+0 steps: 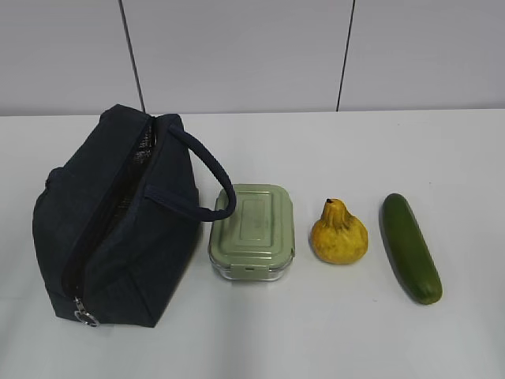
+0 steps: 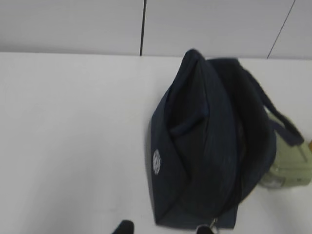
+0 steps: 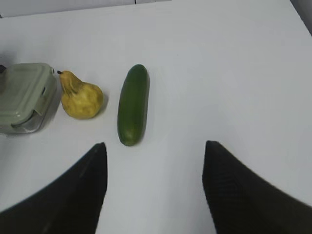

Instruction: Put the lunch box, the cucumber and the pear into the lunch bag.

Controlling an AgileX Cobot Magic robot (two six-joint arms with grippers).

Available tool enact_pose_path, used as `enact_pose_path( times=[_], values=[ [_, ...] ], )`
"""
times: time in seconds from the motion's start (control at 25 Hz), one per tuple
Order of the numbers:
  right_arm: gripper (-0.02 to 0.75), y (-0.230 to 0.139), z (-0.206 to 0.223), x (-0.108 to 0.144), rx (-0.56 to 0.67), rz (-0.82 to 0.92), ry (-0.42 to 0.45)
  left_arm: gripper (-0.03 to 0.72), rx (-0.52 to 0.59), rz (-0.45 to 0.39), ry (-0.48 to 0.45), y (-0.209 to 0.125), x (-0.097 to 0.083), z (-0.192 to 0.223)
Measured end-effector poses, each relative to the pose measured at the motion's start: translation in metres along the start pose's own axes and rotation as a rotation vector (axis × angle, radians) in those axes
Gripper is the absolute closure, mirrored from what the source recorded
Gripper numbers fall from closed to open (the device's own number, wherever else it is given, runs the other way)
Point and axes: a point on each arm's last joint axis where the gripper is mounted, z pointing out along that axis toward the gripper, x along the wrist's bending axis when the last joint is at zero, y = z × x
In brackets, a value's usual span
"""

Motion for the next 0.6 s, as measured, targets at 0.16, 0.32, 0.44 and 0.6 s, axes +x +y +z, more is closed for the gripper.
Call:
enact_pose_path(
  times=[0.16,0.32,0.44,0.6],
  values=[
    [0.261,0.019,0.021,0.002,-0.013,0.014,0.010,0.446,-0.055,-0.023,-0.009,0.027,0.000,0.025],
    [0.261,0.040,0.051,0.001,-0.023,0.002,-0.007,0.446,-0.019,-0.049,-0.011,0.045,0.000,0.054],
    [0.261,0.054,0.075,0.000,0.027,-0.016,-0.025,0.446,0.036,-0.039,-0.014,0.058,0.000,0.073],
    [0.261,0.076,0.098,-0.001,0.057,-0.034,-0.037,0.446,0.127,0.011,-0.078,0.076,-0.007,0.095]
  ],
)
